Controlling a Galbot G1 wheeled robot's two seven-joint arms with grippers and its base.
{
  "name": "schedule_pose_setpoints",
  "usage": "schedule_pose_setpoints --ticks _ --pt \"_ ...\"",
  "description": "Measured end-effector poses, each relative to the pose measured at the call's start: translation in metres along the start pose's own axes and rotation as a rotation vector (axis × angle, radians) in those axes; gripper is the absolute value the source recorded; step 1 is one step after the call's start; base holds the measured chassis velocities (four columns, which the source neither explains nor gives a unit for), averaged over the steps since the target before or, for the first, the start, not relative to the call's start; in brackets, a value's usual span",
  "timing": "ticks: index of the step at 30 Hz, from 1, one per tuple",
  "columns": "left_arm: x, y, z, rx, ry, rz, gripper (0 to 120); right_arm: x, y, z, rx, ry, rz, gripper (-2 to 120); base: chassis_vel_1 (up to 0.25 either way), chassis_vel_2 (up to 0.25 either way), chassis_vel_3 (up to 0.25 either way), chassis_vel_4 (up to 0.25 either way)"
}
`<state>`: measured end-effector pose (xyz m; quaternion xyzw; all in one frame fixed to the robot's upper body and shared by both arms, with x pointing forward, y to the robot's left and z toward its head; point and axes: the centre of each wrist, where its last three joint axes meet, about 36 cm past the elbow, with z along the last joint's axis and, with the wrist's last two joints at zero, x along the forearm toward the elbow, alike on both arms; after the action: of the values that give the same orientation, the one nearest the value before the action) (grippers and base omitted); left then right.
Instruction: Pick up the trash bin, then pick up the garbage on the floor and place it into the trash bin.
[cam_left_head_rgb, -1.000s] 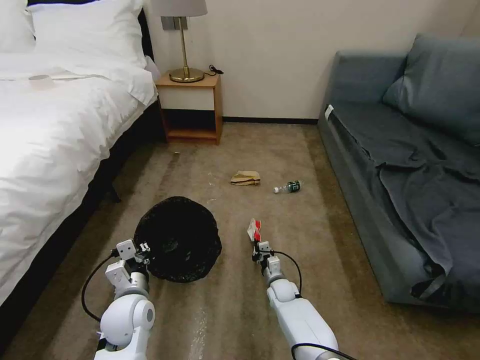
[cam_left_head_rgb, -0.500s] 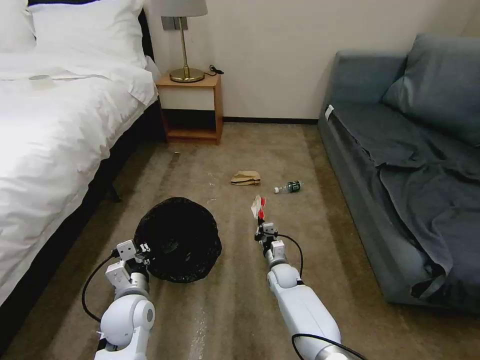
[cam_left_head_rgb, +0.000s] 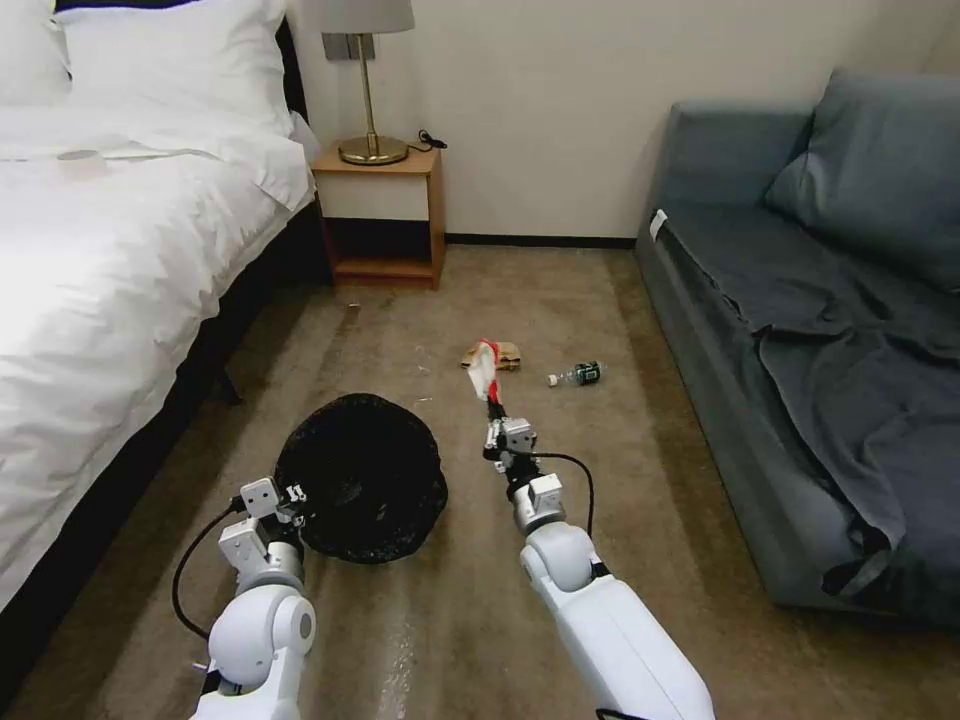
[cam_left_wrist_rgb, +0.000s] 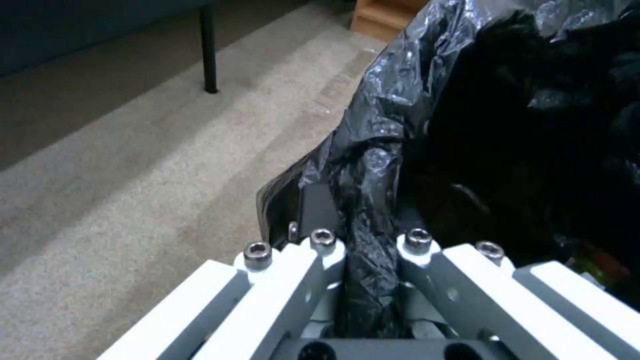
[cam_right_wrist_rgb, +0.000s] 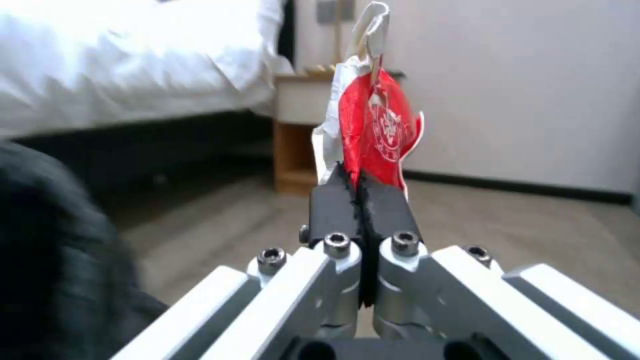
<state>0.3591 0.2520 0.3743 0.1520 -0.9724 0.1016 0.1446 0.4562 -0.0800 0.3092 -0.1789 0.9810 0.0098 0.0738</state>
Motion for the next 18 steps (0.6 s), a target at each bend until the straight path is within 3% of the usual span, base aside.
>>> schedule_pose_setpoints --ticks 18 --pt "-0.001 0.000 0.000 0.004 -0.003 -0.006 3 0.041 0.069 -0.042 -0.028 -0.098 -0.226 0 0.000 0.000 0.000 0.000"
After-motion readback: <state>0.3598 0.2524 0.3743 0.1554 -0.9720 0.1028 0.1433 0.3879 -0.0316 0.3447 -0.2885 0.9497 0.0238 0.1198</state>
